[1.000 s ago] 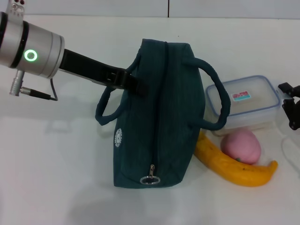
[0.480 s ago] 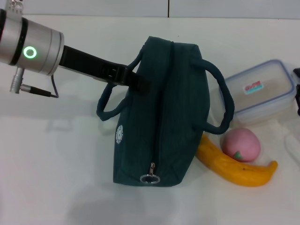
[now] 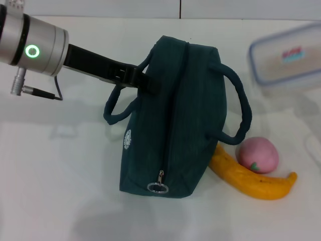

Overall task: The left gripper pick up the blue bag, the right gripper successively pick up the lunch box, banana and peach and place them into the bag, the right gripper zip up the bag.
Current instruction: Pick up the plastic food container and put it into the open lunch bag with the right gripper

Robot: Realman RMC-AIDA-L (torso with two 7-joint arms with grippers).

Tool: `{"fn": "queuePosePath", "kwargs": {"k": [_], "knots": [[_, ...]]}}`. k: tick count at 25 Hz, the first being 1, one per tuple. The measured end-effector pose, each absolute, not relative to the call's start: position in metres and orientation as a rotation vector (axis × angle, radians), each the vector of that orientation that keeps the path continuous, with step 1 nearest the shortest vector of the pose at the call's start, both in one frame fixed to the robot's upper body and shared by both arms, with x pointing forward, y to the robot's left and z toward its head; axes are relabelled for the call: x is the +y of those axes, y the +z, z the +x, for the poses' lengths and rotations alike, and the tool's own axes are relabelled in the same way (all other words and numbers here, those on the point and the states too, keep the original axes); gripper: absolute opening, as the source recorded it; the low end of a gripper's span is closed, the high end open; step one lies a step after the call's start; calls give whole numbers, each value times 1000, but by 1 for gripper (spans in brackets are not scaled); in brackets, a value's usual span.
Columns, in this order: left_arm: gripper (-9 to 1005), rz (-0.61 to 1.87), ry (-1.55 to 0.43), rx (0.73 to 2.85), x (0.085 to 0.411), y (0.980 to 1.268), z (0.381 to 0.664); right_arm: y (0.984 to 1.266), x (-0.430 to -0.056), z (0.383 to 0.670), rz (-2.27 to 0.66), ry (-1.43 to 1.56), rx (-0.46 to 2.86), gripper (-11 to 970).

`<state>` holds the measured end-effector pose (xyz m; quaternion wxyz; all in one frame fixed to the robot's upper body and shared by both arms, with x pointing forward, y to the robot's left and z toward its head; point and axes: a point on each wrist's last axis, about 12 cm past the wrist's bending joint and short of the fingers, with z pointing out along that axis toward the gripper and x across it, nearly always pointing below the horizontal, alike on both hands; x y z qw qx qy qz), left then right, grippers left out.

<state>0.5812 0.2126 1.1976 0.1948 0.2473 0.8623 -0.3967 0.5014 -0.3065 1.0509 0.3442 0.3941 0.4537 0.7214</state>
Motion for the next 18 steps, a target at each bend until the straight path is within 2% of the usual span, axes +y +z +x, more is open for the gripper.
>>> {"fn": "queuePosePath", "kwargs": {"k": [5, 10, 18], "knots": [[33, 699, -1109, 2416, 211, 1199, 582, 1075, -304, 509, 877, 1960, 1034, 92], [33, 707, -1110, 2414, 209, 1200, 583, 1097, -283, 527, 727, 2069, 997, 92], [33, 715, -1112, 2408, 205, 1201, 585, 1108, -244, 548, 592, 2111, 1117, 93]]}}
